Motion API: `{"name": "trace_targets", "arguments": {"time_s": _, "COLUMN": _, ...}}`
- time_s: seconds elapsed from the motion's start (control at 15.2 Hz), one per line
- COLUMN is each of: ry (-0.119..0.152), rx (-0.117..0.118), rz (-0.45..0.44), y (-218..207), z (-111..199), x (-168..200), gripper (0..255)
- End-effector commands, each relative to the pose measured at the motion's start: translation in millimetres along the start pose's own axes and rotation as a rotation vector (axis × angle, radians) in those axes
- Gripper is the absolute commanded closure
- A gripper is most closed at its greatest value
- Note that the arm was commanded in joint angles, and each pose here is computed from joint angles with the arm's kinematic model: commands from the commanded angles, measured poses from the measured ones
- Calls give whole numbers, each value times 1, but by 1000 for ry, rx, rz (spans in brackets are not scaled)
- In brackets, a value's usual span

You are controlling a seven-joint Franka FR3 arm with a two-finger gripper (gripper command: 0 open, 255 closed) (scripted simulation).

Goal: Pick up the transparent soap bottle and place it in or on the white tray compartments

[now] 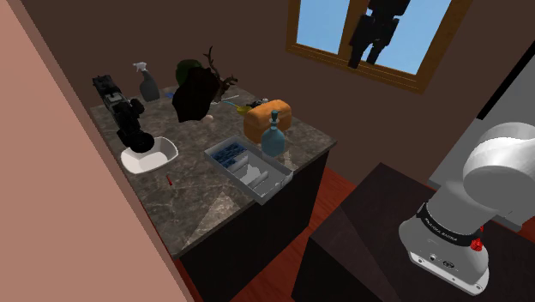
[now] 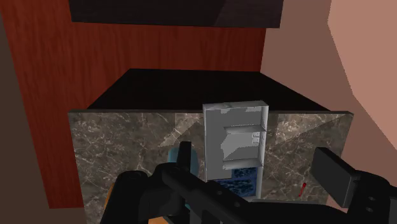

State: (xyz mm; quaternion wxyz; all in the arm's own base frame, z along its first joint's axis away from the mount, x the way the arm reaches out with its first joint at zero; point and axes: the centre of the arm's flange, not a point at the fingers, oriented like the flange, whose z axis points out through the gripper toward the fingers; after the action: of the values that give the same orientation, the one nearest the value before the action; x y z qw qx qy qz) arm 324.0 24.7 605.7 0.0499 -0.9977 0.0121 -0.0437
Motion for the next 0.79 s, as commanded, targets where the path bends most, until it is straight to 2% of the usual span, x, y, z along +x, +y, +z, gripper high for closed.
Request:
{"name": "trace_targets", "arguments": {"time_s": 0.0, "ry": 0, "rx": 0, "rz": 0, "y": 0, "z": 0, "x": 0, "gripper": 0}}
{"name": "trace_targets", "arguments": {"time_s": 0.73, "ry": -18, "rx": -6, "rz": 19, "y": 20, "z": 100, "x": 106, "gripper": 0}}
